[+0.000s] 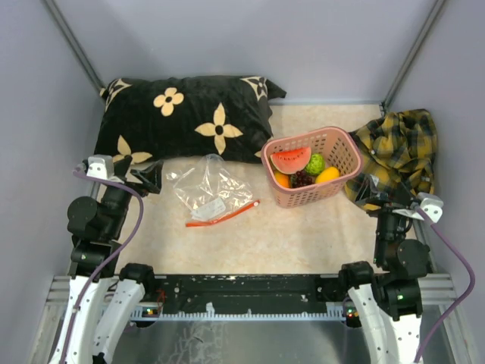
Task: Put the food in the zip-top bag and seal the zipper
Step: Pick up the zipper food storage bag at the center of the board.
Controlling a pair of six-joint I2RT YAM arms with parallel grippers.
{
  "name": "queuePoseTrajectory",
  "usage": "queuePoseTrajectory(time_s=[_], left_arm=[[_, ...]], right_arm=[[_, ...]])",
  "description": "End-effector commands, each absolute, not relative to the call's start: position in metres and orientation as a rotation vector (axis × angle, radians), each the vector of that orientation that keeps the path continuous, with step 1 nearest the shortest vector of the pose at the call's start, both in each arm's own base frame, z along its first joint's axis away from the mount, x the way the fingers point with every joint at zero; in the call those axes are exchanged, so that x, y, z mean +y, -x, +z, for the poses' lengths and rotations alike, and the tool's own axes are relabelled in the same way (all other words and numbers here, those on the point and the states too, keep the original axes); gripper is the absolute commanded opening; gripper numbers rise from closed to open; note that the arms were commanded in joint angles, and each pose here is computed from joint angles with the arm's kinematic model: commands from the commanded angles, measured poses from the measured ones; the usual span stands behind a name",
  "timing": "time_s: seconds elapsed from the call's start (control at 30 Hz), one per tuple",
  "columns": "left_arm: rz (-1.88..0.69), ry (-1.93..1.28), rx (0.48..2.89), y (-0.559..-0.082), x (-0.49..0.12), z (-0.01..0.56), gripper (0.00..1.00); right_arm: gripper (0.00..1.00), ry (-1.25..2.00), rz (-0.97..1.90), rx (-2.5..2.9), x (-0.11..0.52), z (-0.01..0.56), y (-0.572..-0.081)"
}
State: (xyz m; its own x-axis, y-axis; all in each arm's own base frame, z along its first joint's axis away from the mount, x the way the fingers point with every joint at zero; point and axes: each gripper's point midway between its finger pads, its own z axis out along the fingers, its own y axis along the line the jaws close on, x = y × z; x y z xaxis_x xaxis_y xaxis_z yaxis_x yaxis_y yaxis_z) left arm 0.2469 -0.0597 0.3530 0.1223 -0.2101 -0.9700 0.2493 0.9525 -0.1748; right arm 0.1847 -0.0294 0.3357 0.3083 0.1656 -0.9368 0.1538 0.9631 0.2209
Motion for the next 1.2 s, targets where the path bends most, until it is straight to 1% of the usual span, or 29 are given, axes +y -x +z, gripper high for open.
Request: queuePoseTrajectory(time_s=[0.0,0.27,0.6,0.73,0.93,1.17], left_arm=[[-0.342,-0.065,1.384,-0.246,-0.063,0.358,1.0],[-0.382,-0.126,1.381,-0.245,-0.074,0.361,1.0],[-0.446,-0.182,1.488,-0.253,-0.089,0.351,1.0],[-0.512,-0.165,1.57,-0.258,-0.098,0.335,1.0],[-0.668,-0.186,1.756,-0.263,-0.122,0.294,0.99],[-0.745,-0.142,1.912,-0.264,-0.143,0.246,0.98]], right_arm=[[0.85,-0.313,0.006,1.187,-0.034,0.353,-0.177],[0.85,-0.319,0.006,1.176,-0.036,0.351,-0.175],[0.85,-0.324,0.008,1.19,-0.035,0.348,-0.177],[0.85,-0.322,0.014,1.193,-0.034,0.347,-0.177],[0.85,-0.322,0.023,1.188,-0.033,0.348,-0.177],[0.85,-0.314,0.038,1.172,-0.031,0.35,-0.175]])
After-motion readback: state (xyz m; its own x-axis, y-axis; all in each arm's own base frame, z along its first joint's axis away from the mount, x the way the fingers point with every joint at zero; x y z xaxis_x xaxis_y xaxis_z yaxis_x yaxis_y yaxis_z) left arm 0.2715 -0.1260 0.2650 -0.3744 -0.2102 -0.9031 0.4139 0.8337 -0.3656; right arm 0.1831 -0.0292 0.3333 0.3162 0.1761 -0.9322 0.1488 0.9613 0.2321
